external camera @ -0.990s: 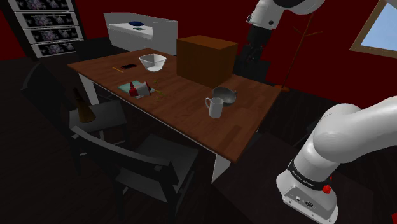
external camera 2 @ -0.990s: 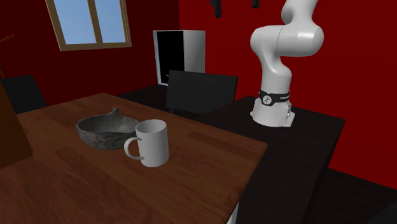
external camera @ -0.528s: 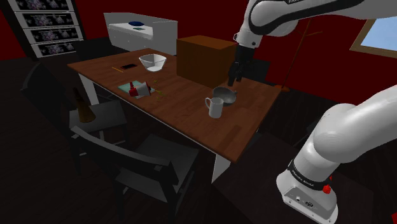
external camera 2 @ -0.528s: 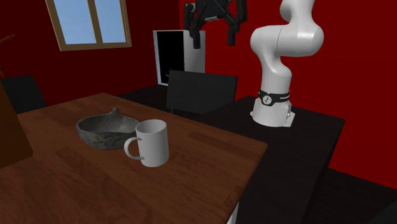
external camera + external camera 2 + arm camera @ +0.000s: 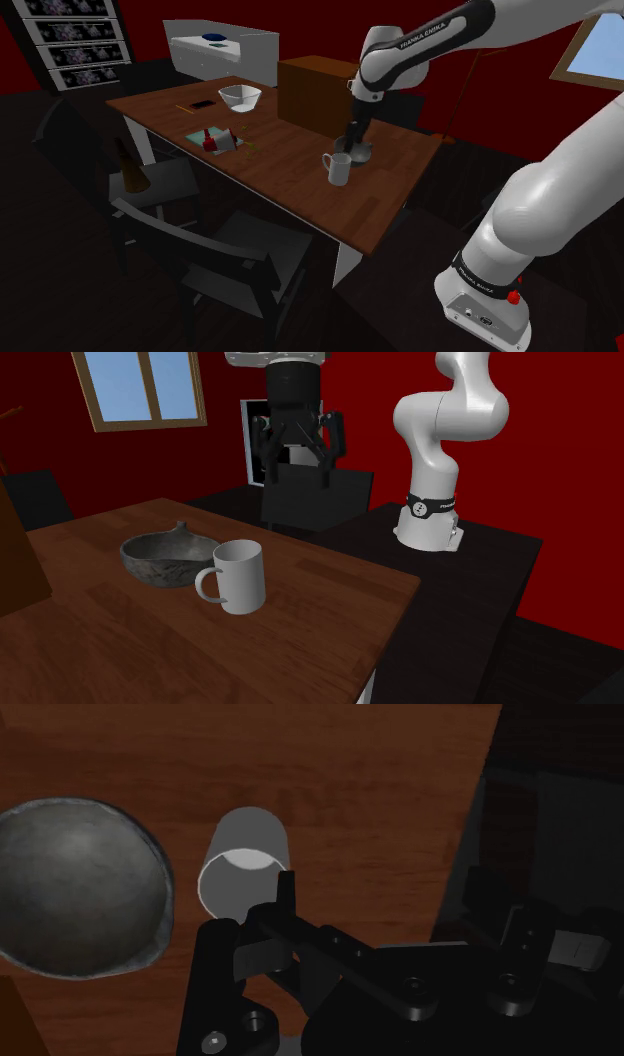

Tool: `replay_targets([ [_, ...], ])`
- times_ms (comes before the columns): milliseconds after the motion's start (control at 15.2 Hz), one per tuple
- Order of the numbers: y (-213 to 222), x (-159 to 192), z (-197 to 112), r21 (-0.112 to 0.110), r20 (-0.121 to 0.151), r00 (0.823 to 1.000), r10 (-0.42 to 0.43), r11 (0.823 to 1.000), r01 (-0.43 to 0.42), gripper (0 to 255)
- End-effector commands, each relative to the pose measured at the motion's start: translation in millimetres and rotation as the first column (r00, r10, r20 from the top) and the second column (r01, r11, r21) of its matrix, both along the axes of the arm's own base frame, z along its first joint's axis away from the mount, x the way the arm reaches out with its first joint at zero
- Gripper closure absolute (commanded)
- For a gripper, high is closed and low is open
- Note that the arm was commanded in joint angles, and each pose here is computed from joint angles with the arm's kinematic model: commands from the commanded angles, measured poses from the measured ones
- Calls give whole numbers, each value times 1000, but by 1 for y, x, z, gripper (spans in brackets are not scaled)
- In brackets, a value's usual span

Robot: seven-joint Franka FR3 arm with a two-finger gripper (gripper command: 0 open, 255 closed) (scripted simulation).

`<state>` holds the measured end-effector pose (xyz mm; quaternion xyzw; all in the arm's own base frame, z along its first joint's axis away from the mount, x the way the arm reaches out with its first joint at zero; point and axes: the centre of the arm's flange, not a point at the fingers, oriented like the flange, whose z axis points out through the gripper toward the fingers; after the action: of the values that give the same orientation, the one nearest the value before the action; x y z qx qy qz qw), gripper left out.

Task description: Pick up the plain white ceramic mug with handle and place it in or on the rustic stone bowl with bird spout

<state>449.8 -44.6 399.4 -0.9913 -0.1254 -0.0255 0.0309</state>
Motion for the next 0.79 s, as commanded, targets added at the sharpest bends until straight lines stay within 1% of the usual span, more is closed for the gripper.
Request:
replay_targets([
  [0, -4, 17, -21, -13, 0, 1000, 19, 1000, -19, 0],
  [462, -18, 69, -95, -58, -5, 997, 83, 995, -83, 0],
  [528, -18, 69, -95, -58, -5, 997, 83, 995, -83, 0],
  [726, -18, 69, -111, -58, -5, 997, 83, 995, -83, 0],
])
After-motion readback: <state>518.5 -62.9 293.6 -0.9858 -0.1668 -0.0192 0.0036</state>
